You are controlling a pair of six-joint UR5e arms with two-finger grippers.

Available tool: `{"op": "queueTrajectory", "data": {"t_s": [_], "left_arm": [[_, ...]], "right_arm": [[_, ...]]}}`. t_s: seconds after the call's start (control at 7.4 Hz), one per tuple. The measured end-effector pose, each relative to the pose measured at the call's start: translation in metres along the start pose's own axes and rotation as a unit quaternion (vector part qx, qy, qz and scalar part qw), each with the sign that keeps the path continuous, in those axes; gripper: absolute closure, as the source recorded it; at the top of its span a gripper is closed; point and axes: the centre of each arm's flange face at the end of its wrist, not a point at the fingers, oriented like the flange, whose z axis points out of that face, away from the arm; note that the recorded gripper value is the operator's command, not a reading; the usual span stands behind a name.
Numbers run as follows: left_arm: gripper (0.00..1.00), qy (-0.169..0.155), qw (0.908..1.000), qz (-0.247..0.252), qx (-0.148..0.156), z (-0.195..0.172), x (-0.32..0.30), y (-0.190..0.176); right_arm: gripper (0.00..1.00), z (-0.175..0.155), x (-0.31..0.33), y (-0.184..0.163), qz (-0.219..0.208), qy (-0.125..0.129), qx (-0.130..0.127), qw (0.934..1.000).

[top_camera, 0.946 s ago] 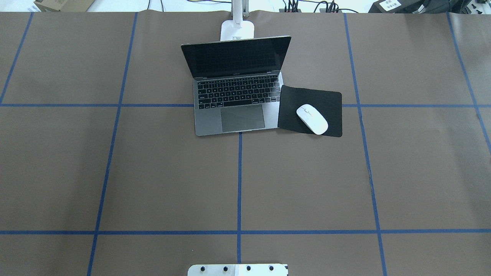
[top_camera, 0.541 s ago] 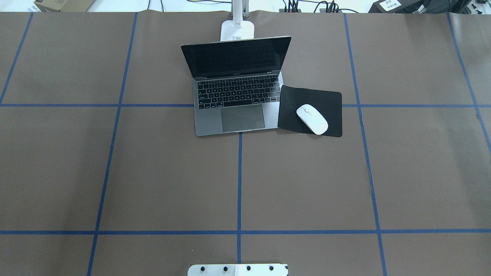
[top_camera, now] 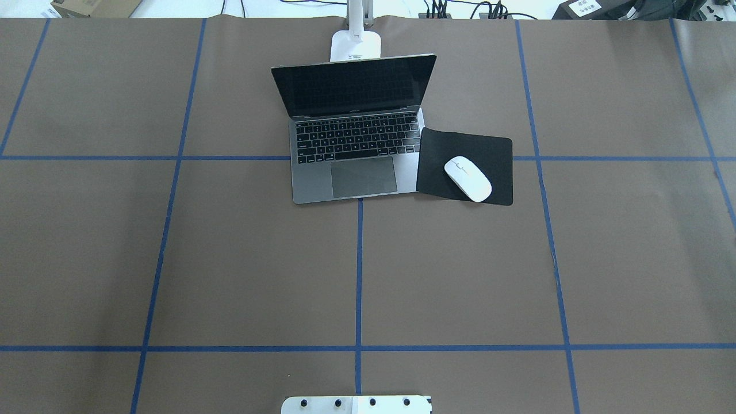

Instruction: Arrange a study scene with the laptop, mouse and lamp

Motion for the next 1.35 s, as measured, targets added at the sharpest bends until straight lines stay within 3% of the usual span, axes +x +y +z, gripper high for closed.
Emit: {"op": "queueTrajectory", "data": {"t_s": [0.68, 1.35], "left_arm": [[0.00, 0.000, 1.0000, -0.001, -0.001, 0.0011, -0.0009, 0.0019], [0.00, 0.001, 1.0000, -0.001, -0.001, 0.0010, -0.0005, 0.0032]], "right_arm": [[0.00, 0.0011, 0.0009, -0.0011, -0.018, 0.002, 0.022, 0.9996], [0.00, 0.0020, 0.0007, -0.0012, -0.020, 0.002, 0.023, 0.9995]]}}
